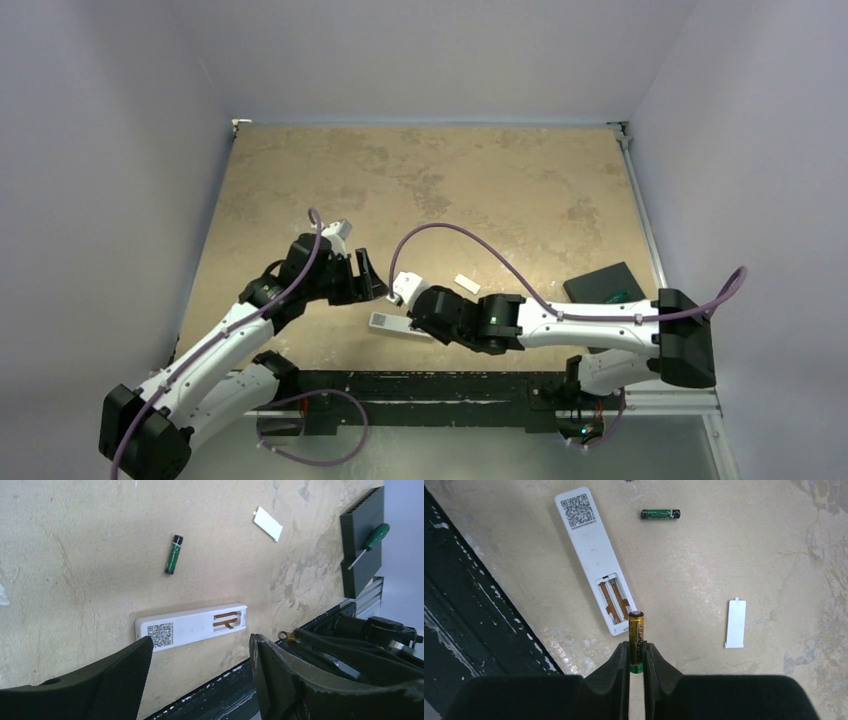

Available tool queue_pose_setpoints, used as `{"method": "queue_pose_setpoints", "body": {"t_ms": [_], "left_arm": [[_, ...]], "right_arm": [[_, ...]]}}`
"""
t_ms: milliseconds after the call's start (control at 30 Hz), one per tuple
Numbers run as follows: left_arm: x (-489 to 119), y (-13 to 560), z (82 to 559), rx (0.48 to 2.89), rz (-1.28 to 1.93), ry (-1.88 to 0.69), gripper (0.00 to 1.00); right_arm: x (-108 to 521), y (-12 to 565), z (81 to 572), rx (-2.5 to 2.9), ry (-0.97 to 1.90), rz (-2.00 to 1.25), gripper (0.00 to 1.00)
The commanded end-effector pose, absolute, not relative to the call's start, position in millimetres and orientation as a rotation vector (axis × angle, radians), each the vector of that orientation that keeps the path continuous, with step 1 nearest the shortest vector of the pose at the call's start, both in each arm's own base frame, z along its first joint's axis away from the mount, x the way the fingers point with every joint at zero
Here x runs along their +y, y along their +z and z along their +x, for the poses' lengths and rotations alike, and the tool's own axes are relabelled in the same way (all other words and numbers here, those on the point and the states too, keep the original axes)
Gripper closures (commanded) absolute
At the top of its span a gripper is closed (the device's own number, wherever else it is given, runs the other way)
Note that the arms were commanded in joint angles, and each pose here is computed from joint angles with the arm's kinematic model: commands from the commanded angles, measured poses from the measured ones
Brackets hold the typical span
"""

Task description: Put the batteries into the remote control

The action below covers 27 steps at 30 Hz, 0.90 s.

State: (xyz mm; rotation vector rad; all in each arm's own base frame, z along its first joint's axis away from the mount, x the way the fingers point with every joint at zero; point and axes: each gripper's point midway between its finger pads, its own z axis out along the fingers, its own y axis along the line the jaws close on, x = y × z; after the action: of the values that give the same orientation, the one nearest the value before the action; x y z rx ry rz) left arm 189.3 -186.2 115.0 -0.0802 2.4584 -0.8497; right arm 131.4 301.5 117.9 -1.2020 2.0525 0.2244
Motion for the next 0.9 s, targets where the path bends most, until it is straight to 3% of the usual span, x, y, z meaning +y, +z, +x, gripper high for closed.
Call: {"method": "queue_pose_setpoints", "body": {"t_ms": [0,467,867], "left_arm": [[-186.0,158.0,194.7,2.356,0.014,-0.852,0.29],[-163.2,227.0,200.8,2.121,0.119,-0.741,0.28],[-139.8,248.6,199.7,1.993,0.056,-0.667,0.25]], "right_arm": [[311.2,123.8,136.3,2.026,0.225,-1.294,1.0],[311.0,92.0,145.6,2.117,0.188,-1.416,1.0],[320.7,77.4,145.8,2.116,0.193,-1.539,1.0]]}}
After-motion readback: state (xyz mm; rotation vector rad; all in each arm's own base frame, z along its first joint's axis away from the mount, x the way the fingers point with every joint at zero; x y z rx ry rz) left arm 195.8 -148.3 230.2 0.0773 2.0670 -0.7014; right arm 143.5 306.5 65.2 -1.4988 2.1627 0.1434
